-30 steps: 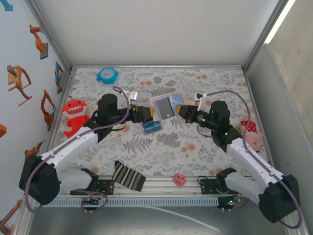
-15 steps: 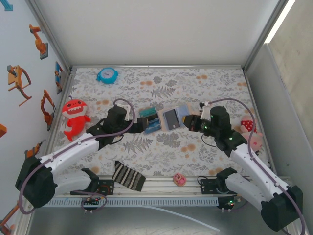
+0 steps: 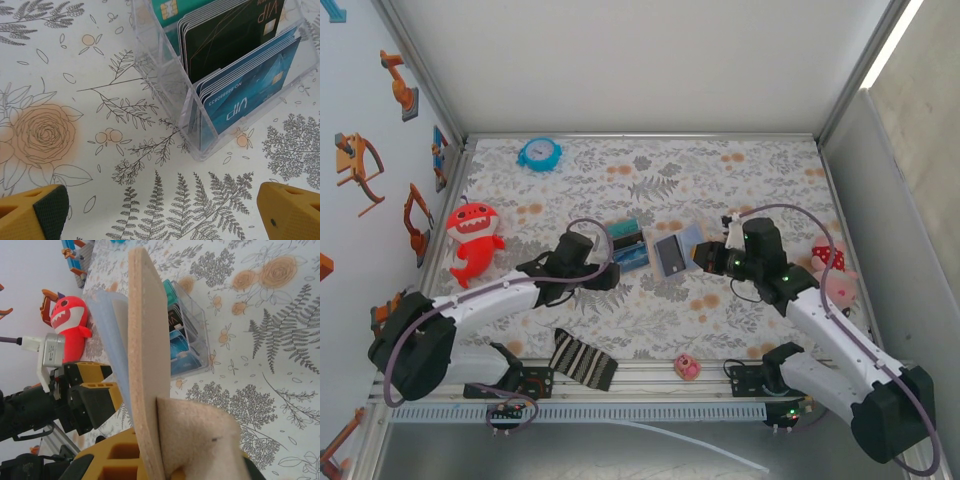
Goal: Take the credit cards out of the card holder
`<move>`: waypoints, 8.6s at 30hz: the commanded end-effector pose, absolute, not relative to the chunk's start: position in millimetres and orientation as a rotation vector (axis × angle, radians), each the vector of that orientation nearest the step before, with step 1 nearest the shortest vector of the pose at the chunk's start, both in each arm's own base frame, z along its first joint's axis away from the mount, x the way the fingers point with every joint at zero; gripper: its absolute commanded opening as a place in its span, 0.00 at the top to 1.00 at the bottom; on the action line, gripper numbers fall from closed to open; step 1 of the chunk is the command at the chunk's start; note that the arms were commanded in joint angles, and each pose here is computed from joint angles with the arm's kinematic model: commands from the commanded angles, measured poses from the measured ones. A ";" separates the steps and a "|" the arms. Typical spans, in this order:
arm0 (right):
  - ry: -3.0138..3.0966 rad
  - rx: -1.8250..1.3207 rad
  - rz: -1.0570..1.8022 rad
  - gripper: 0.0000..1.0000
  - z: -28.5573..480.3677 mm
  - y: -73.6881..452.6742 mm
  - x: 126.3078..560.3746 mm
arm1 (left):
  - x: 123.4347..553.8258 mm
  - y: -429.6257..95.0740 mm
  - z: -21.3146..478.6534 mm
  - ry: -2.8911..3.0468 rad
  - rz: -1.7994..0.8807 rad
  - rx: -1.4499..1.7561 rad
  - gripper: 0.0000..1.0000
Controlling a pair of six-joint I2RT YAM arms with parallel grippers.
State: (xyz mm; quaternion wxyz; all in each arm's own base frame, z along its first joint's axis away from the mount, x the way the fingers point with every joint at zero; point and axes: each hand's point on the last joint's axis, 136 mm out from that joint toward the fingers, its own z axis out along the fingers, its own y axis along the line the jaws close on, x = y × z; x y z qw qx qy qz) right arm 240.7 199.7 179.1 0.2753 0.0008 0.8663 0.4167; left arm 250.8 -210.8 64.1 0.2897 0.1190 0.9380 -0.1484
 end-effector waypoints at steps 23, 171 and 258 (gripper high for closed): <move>2.416 0.172 1.298 1.00 113.9 216.0 229.9 | 281.7 -229.2 18.0 2.533 -0.254 0.252 0.03; 2.747 0.040 1.200 1.00 21.1 278.2 228.7 | 233.1 -256.2 22.9 2.501 -0.192 0.416 0.03; 2.679 0.196 1.307 0.84 19.6 269.3 239.8 | 233.5 -261.6 20.8 2.531 -0.104 0.527 0.03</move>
